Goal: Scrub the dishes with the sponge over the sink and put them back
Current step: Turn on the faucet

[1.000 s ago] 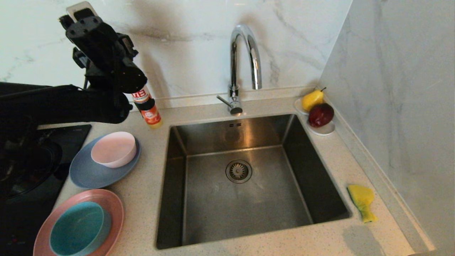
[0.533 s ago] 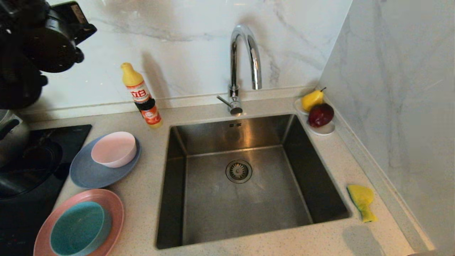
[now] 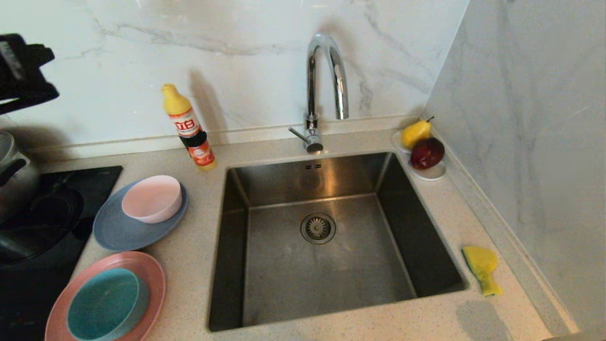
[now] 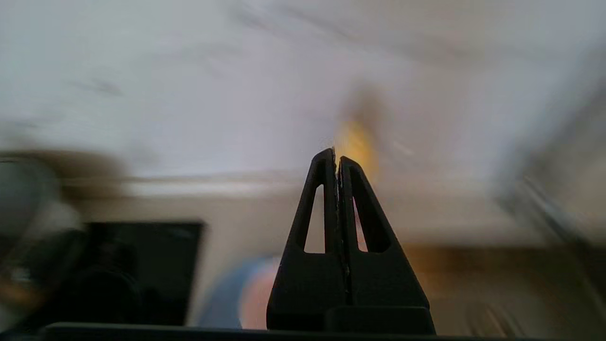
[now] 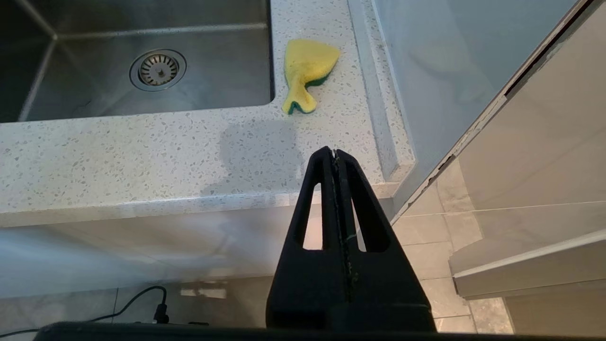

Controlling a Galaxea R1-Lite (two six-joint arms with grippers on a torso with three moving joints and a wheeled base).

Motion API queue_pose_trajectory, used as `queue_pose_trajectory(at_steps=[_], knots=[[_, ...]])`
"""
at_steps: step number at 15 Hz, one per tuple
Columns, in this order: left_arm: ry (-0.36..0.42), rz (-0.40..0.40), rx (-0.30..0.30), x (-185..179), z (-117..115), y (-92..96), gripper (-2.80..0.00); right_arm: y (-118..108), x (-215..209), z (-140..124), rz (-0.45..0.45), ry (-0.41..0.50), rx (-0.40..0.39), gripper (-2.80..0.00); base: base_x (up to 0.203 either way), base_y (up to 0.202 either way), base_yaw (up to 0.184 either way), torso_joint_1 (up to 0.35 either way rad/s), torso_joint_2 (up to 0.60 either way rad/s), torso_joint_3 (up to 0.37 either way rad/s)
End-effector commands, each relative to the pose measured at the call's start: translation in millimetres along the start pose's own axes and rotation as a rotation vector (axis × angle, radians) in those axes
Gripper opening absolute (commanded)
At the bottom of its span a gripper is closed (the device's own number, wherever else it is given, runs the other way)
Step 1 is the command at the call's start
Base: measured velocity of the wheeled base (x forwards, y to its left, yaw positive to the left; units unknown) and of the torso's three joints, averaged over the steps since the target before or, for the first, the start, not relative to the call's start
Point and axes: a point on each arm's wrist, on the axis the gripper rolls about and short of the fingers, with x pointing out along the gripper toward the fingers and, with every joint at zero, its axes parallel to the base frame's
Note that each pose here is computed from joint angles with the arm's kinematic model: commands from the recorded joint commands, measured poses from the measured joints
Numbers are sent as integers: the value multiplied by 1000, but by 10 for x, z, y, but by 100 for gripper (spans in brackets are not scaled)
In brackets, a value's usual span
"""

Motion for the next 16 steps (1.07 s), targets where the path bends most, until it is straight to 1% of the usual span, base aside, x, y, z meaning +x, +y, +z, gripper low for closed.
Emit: queue_pose_trajectory(at_steps=[1, 2, 3, 6, 7, 8, 10, 11, 12, 13, 16], knots=[[-45, -141, -6, -808, -93, 107, -280, 0, 0, 0, 0, 0, 0, -280, 0, 0, 0, 0, 0, 0], [-18, -171, -5, -1033, -286, 125, -280, 0, 0, 0, 0, 0, 0, -280, 0, 0, 0, 0, 0, 0], [-11, -187, -4, -1239, -440, 145, -280, 0, 0, 0, 0, 0, 0, -280, 0, 0, 0, 0, 0, 0], [-22, -208, -4, -1853, -909, 206, -280, 0, 0, 0, 0, 0, 0, -280, 0, 0, 0, 0, 0, 0], [-12, -209, -3, -2025, -1118, 218, -280, 0, 0, 0, 0, 0, 0, -280, 0, 0, 0, 0, 0, 0], [13, -199, -5, -2115, -1321, 222, -280, 0, 0, 0, 0, 0, 0, -280, 0, 0, 0, 0, 0, 0], [143, -151, -30, -2109, -1800, 202, -280, 0, 1, 0, 0, 1, 0, -280, 0, 0, 0, 0, 0, 0], [192, -130, -28, -2097, -1989, 191, -280, 0, 0, 0, 0, 0, 0, -280, 0, 0, 0, 0, 0, 0], [217, -116, -14, -2104, -2141, 181, -280, 0, 0, 0, 0, 1, 0, -280, 0, 0, 0, 0, 0, 0], [206, -118, -10, -2138, -2216, 177, -280, 0, 0, 0, 0, 0, 0, -280, 0, 0, 0, 0, 0, 0], [120, -123, -1, -2338, -2351, 174, -280, 0, 0, 0, 0, 0, 0, -280, 0, 0, 0, 0, 0, 0]])
